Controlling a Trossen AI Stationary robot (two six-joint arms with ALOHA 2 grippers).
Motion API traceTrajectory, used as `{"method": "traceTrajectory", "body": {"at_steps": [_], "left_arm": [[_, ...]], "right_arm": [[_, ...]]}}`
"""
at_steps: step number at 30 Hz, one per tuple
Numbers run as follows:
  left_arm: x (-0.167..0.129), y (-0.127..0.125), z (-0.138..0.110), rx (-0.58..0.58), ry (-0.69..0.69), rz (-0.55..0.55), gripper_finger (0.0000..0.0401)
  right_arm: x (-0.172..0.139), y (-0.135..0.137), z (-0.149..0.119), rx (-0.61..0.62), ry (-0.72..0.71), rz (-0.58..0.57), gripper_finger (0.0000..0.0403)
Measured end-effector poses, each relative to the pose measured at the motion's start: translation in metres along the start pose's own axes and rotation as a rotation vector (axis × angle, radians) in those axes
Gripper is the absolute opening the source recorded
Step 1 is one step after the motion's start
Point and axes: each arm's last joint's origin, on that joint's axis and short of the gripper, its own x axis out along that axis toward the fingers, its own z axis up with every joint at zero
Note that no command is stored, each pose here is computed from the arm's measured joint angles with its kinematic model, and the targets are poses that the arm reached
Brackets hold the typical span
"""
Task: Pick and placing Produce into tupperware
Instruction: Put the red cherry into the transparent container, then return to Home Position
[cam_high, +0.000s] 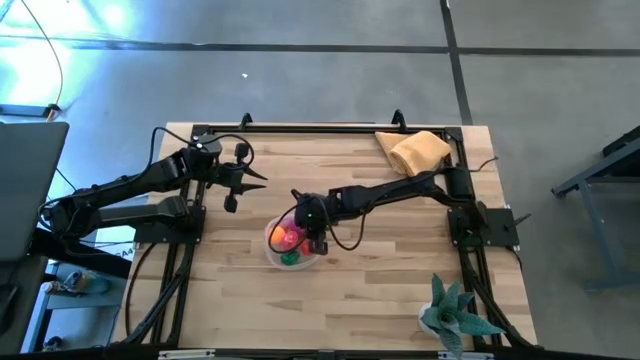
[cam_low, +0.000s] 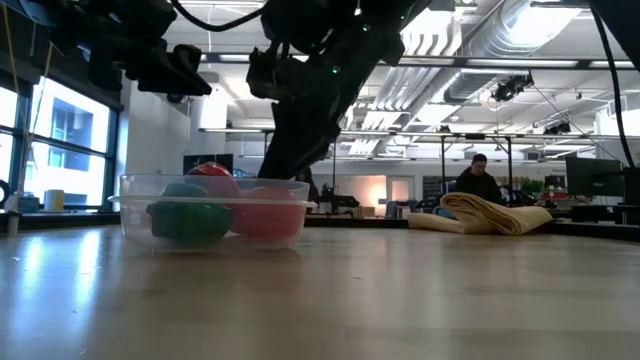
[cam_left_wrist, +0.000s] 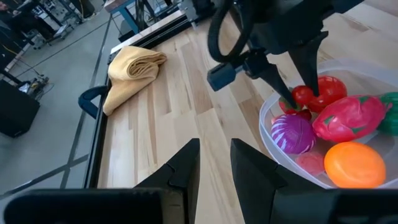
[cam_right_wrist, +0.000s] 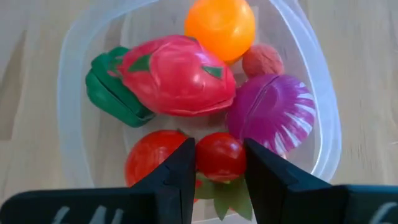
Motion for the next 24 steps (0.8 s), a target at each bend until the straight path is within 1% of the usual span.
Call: {"method": "traceTrajectory", "body": {"at_steps": [8,17,24], "left_arm": [[0.0,0.0,0.0,0.0,0.0,0.0,0.0079],[0.0,0.0,0.0,0.0,0.0,0.0,0.0079],[0.0,0.0,0.0,0.0,0.0,0.0,0.0079]], "right_arm": [[-0.0003,-0.0042,0.001,-0.014,-0.01,-0.006,0.0097],[-0.0002,-0.0045,0.0009,-0.019,-0.009,-0.029,0.013],[-0.0002,-0.0045,0.001,-0.02,-0.01,-0.03,0.0135]]}}
